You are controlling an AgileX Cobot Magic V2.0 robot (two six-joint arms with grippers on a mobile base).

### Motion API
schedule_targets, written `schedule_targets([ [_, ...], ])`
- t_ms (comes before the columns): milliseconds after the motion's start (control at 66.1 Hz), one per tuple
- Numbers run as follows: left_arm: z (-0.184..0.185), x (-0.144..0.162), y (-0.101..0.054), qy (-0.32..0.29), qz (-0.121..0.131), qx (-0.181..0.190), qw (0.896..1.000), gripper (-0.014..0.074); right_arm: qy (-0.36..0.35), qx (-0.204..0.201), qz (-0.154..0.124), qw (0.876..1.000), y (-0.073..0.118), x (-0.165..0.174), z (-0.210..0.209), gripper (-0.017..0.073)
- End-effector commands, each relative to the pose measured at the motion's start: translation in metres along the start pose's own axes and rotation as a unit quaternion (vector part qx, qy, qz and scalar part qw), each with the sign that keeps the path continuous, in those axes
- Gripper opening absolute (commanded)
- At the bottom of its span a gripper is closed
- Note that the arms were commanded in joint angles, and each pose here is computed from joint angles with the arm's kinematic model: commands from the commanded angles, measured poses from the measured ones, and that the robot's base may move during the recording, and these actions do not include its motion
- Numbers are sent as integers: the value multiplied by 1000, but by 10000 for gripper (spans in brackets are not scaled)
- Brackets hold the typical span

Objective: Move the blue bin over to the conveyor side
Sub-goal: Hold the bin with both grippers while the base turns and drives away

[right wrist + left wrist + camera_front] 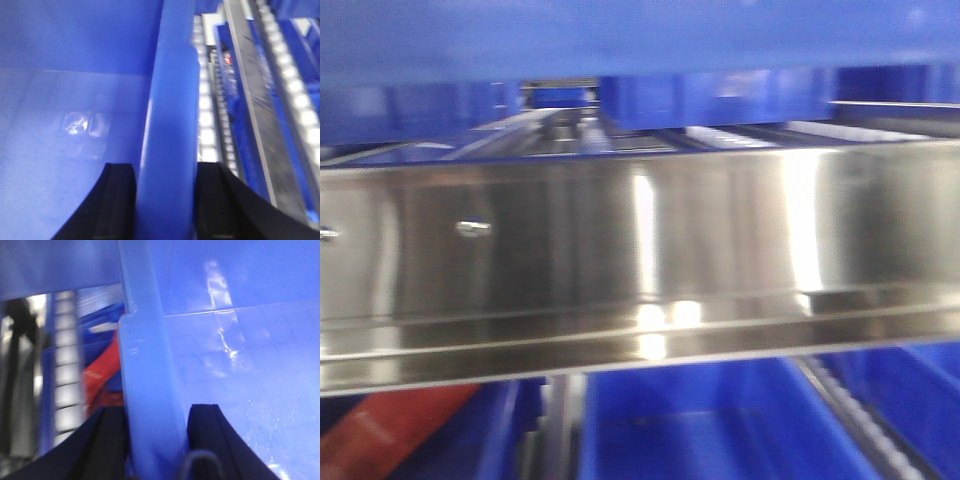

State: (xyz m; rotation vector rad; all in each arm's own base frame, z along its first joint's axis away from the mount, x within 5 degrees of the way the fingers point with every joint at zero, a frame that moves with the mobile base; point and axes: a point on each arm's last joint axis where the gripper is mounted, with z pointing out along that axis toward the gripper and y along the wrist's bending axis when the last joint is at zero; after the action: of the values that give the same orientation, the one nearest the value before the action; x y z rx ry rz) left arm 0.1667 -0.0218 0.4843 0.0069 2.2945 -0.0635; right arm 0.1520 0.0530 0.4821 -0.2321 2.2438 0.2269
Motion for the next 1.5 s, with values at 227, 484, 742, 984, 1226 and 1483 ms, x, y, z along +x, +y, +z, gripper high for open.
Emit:
schedule_targets([
  [227, -12, -8, -3, -56, 6, 18, 998, -16, -69, -2, -10, 998, 0, -11, -11, -79],
  [484, -12, -8, -3, -56, 6, 18, 998, -16, -69, -2, -10, 998, 0, -11, -11, -79],
  [742, -12, -8, -3, -56, 6, 18, 998, -16, -69, -2, -10, 998, 0, -11, -11, -79],
  [984, -12, -8, -3, -56, 7, 17, 998, -16, -69, -2, -10, 998, 0, -11, -11, -79],
  [1226, -12, -8, -3, -56, 7, 17, 998, -16, -69, -2, -10, 998, 0, -11, -11, -79],
  [1483, -12, -8, -3, -56, 7, 17, 998, -16, -69, -2, -10, 998, 0, -11, -11, -79],
])
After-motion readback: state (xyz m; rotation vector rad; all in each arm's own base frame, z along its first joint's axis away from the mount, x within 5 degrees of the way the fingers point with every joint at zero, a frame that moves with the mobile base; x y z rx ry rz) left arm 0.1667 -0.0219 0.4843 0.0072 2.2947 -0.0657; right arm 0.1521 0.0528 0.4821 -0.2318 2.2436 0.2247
